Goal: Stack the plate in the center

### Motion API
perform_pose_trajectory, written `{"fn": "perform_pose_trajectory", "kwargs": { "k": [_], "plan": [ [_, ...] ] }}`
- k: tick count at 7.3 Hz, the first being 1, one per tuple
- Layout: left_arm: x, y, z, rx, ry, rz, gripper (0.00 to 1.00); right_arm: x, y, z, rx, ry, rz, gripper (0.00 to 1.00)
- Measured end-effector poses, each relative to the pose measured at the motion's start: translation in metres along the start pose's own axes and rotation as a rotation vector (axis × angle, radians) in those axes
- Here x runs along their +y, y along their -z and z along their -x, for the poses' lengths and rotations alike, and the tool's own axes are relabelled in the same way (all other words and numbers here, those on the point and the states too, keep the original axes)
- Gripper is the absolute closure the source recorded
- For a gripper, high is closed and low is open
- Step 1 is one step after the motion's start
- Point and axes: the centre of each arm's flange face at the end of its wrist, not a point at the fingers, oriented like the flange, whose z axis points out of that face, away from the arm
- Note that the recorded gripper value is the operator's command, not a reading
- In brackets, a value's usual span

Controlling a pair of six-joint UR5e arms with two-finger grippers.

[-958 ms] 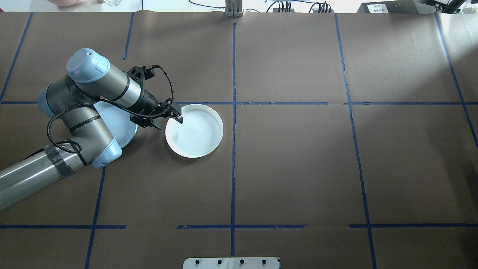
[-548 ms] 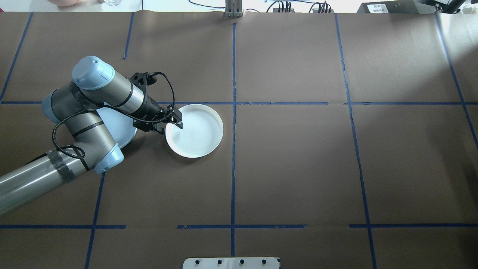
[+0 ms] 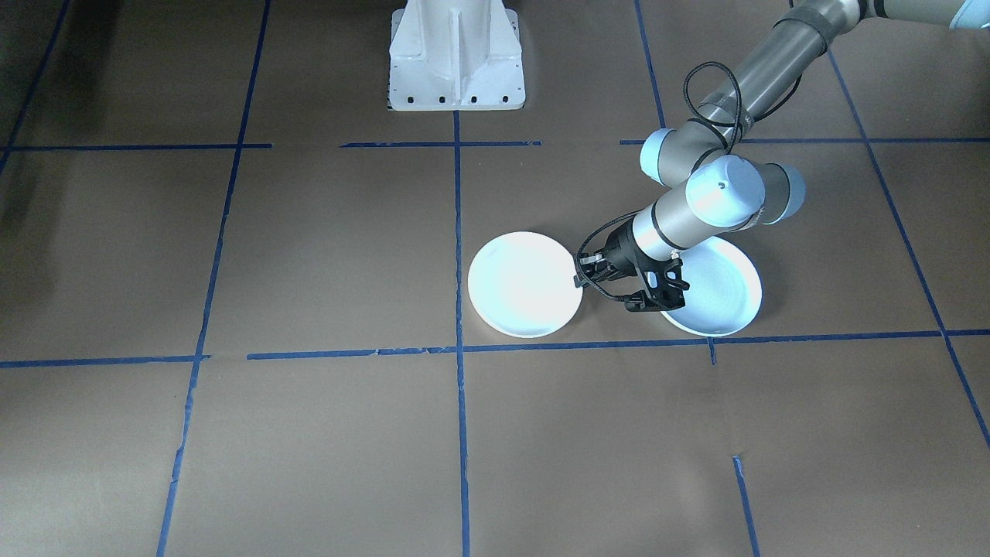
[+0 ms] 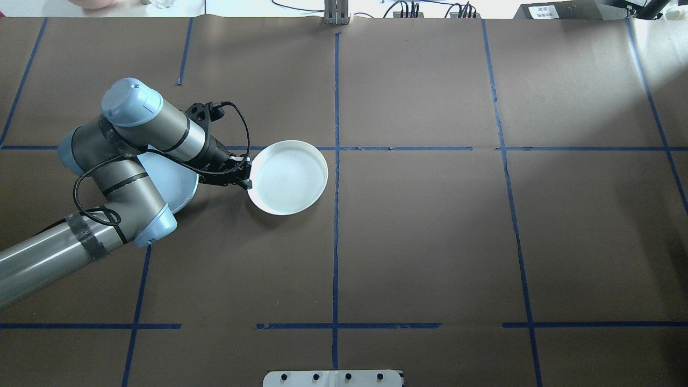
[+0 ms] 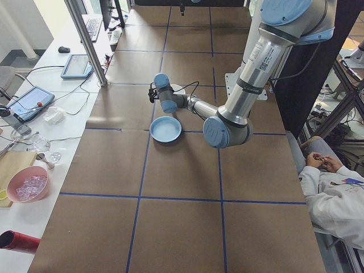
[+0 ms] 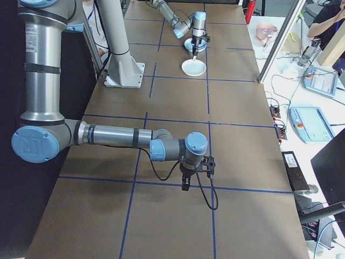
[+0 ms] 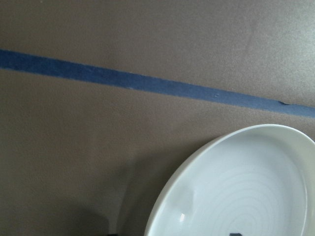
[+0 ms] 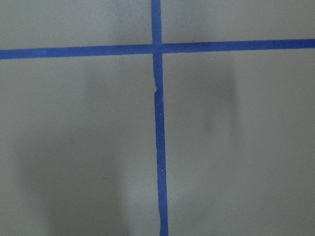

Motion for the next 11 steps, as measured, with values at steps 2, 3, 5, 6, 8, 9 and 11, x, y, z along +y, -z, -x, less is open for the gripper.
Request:
{"fn": "perform_pose_trajectory", "kwargs": {
  "k": [2, 3, 5, 6, 8, 9, 11],
  "plan": [
    [-0.018, 0.025, 0.007, 0.017, 0.008, -0.002, 1.0, 0.0, 0.0, 0.0, 0.0, 0.0, 0.0, 0.0],
    [-0.032, 0.047, 0.017, 0.029, 0.013, -0.005, 1.0, 0.0, 0.0, 0.0, 0.0, -0.001, 0.0, 0.0],
    [-0.051, 0.084, 0.061, 0.023, 0.002, -0.039, 1.0, 0.0, 0.0, 0.0, 0.0, 0.0, 0.0, 0.0],
    [-0.044, 0.1, 0.1, 0.005, -0.027, -0.054, 1.0, 0.0, 0.0, 0.0, 0.0, -0.001, 0.001, 0.0],
    [-0.017, 0.128, 0.17, -0.036, -0.083, -0.069, 1.0, 0.0, 0.0, 0.0, 0.0, -0.001, 0.0, 0.0],
    [-0.007, 0.14, 0.198, -0.058, -0.101, -0.075, 1.0, 0.0, 0.0, 0.0, 0.0, -0.001, 0.0, 0.0],
    [0.0, 0.166, 0.238, -0.094, -0.109, -0.1, 1.0, 0.0, 0.0, 0.0, 0.0, 0.0, 0.0, 0.0]
  ]
}}
